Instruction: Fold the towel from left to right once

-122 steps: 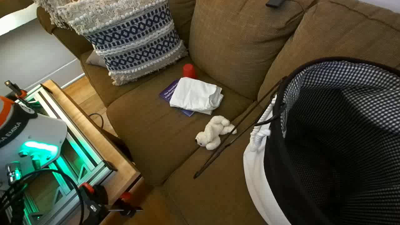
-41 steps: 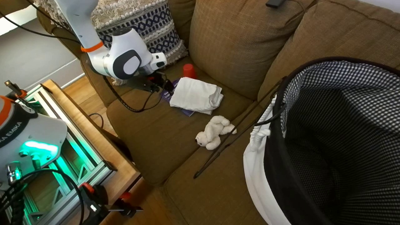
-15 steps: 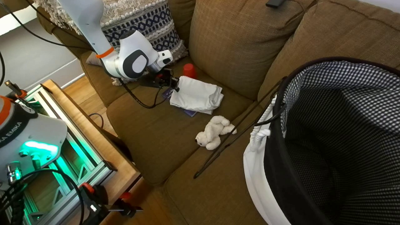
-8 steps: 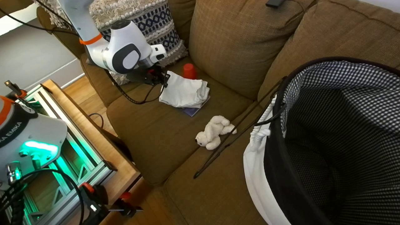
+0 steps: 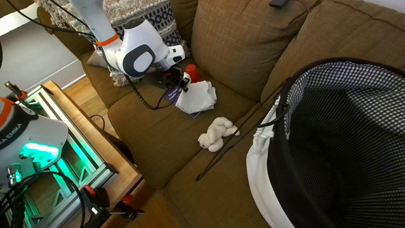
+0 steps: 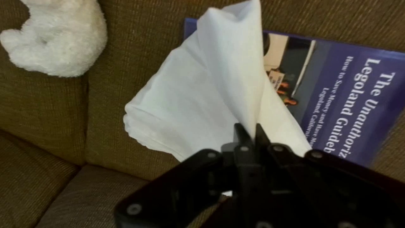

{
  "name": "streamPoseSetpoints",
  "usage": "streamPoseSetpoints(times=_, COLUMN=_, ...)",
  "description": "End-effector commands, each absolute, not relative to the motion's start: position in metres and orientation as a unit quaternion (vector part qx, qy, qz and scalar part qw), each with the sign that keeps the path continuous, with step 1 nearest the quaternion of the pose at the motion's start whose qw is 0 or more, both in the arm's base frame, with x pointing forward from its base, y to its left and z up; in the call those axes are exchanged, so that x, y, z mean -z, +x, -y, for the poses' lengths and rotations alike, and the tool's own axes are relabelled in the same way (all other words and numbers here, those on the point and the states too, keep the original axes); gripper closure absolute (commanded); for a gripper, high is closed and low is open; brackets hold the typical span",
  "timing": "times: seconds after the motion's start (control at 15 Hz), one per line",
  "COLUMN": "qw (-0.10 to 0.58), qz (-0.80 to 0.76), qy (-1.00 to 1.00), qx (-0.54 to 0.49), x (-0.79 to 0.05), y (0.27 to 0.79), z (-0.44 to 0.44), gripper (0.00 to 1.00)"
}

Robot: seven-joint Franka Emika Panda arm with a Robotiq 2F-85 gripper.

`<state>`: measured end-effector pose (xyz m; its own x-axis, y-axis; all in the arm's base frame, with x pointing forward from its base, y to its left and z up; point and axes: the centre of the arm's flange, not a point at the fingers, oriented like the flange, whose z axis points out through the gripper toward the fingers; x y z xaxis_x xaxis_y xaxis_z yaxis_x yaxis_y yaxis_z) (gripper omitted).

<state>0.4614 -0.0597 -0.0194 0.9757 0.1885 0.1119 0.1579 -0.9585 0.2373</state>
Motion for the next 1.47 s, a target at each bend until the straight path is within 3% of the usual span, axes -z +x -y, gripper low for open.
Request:
streamPoseSetpoints(times=0.0, qw=0.139, qz=-0.078, qy=0.985, qx=-0.069, x=0.032, y=0.485, z=0.064, gripper=0.99)
streamPoseSetpoints(times=0.93, qw=0.236, qz=-0.046, qy=0.971, qx=0.018, x=0.090, y=0.580, z=0.105, gripper=0.99)
streamPoseSetpoints(times=1.0, qw=0.239, qz=-0.048, qy=0.969, qx=0.027, x=0.098, y=0.582, z=0.103, gripper=0.69)
streamPoseSetpoints(times=1.07, qw=0.244, qz=-0.050, qy=0.968, qx=0.032, x=0.105, y=0.584, z=0.102, gripper=0.69)
streamPoseSetpoints(times=1.4, qw=0.268, qz=-0.030, qy=0.963, qx=0.010, x=0.127, y=0.591, z=0.101, gripper=0.32)
